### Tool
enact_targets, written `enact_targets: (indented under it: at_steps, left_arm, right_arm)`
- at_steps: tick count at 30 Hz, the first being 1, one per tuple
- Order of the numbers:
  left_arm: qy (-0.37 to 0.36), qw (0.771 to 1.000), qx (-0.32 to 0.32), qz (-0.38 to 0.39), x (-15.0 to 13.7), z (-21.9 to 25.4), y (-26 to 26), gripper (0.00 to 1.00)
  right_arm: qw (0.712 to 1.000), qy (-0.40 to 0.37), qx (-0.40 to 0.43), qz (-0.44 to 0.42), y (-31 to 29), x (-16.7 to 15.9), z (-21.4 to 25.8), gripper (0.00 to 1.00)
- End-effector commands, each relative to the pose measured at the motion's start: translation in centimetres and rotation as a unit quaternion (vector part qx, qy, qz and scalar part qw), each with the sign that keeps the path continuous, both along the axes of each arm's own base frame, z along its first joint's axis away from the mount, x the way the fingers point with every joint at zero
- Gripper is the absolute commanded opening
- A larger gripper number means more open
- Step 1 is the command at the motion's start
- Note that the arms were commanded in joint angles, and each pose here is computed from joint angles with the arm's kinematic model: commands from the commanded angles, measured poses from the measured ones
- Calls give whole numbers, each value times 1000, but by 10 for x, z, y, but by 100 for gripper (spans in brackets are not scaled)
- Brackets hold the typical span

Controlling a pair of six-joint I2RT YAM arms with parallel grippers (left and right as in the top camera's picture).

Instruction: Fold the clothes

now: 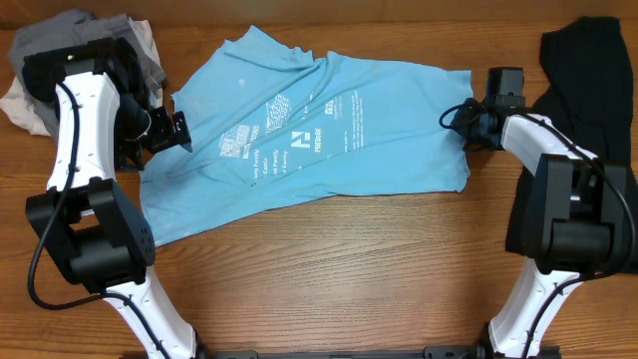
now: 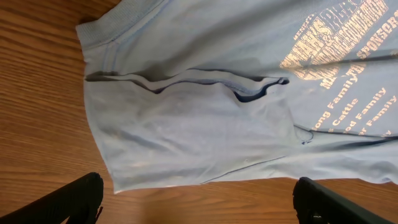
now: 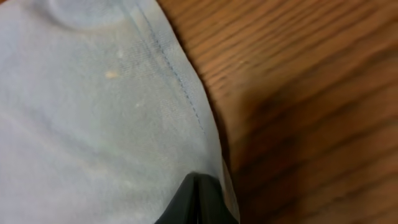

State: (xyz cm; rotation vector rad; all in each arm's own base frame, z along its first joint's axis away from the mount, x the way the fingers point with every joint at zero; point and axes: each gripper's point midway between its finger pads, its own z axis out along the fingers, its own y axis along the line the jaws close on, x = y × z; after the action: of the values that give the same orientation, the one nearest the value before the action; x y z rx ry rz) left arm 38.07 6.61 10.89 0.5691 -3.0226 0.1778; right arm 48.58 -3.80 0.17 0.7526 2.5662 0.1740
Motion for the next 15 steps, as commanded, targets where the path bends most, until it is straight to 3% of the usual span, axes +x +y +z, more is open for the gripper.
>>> enact_targets:
  at_steps: [1, 10, 15]
  left_arm:
    - [-12, 1000, -3, -14, 2, 6, -4, 100]
    - [-16, 1000, -3, -14, 4, 6, -5, 100]
    - [-58, 997, -34, -49, 22, 8, -23, 96]
  right_arm:
    - [996, 35, -66, -46, -36, -17, -10, 4]
    - [992, 33, -75, -99, -86, -20, 2, 4]
    - [988, 41, -74, -126, -115, -17, 31, 7]
